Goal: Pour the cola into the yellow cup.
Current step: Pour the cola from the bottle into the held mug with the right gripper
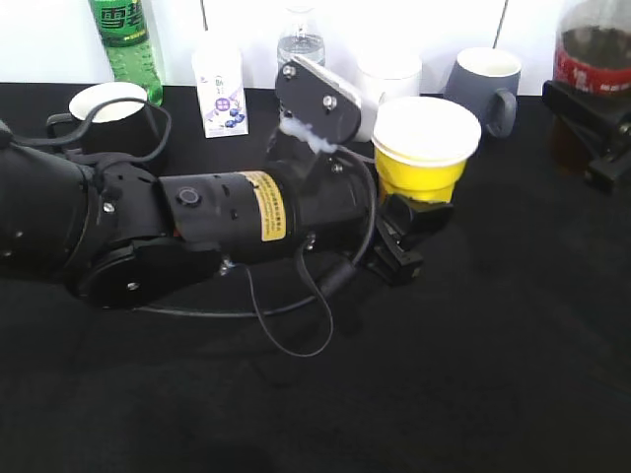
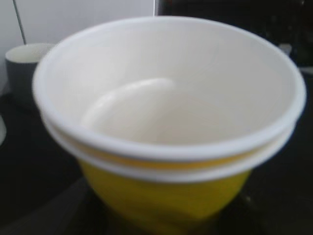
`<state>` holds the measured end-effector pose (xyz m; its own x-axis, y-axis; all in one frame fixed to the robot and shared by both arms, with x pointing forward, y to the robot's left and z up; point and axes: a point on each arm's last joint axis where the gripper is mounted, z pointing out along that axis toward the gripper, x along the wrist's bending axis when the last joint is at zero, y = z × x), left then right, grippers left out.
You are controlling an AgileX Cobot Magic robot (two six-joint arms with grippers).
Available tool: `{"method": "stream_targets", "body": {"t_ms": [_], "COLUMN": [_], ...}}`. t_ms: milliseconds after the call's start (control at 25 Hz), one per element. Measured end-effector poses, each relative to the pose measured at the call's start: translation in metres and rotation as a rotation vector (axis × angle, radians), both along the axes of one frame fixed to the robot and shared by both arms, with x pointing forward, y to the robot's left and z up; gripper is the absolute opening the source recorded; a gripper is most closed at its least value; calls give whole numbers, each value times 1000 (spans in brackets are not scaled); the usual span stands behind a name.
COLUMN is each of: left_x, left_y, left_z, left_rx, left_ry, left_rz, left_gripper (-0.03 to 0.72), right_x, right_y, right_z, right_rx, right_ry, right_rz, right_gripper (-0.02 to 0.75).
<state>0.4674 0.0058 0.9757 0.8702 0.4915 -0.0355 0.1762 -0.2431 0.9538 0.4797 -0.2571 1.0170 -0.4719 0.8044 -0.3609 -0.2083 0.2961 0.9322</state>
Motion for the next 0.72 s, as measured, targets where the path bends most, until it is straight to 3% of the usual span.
{"method": "stream_targets", "body": {"t_ms": [200,320,440,600,720], "left_x": [-9,-11,-11,-19,-19], "left_y": [-6,-9,-19,-28,-27], "left_z": [-1,-1,-6,-8,-11], "left_rx": [12,-13,-12,3,28], "left_ry": [-7,-13,-6,12,21], "left_rz": [-42,-57,-72,-94,-88], "left_gripper": [440,440,440,440,440], "right_x": [0,1,1,1,0], "right_y": [0,-2,-2,-2,-2], "right_z": [2,4,12,13,14], "right_rx": [-116,-158,-208,-398,-489], "right_ry": [-94,-143,-270,-387,-440], "right_rz": [-6,-37,-50,-74,-85], "right_gripper": [503,503,503,503,503]}}
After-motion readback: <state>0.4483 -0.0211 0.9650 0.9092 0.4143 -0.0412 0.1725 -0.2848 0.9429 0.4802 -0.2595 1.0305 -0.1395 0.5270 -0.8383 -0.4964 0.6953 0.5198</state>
